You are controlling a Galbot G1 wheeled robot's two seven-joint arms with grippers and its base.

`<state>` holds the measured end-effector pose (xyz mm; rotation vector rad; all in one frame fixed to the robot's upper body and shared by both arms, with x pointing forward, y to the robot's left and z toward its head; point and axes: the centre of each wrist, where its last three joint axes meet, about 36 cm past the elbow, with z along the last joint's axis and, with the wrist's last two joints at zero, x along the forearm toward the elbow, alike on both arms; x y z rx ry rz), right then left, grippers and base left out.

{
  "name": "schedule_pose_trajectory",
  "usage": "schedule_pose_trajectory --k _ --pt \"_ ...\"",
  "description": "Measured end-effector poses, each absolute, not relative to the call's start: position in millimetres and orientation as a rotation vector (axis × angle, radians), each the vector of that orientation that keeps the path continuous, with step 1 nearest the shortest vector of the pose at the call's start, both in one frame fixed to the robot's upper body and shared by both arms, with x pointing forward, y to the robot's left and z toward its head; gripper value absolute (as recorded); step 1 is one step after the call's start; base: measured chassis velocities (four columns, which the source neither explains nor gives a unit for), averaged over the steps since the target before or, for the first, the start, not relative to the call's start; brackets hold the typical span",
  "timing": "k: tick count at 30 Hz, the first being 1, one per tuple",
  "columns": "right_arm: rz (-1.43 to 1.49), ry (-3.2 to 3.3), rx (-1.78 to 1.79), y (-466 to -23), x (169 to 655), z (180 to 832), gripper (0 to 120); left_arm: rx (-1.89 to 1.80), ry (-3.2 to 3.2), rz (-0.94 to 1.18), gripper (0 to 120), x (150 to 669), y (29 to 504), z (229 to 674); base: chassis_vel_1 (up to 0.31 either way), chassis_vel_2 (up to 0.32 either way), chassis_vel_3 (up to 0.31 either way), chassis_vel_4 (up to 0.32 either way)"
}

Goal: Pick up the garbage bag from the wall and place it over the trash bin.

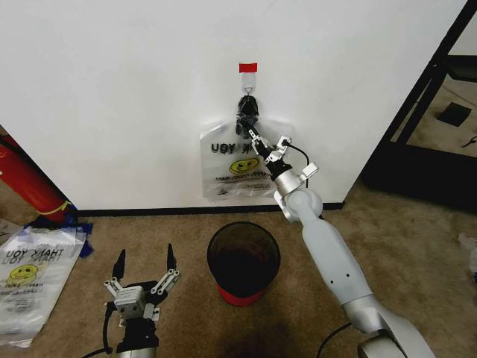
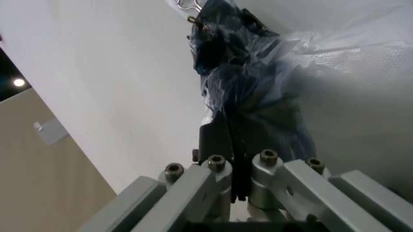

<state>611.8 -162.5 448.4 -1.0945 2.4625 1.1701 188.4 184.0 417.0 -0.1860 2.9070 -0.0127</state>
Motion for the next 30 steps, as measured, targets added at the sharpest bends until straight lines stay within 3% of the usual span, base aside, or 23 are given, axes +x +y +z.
schedule_pose_trajectory --k 13,30 --pt "1.105 2.499 -1.068 -171 585 444 0 -0.181 2.891 -0.020 100 191 185 421 0.000 0.000 0.000 0.000" --pt "1.007 2.606 -1.092 -182 483 404 0 -0.144 2.880 -0.064 100 190 178 424 0.000 0.000 0.000 0.000"
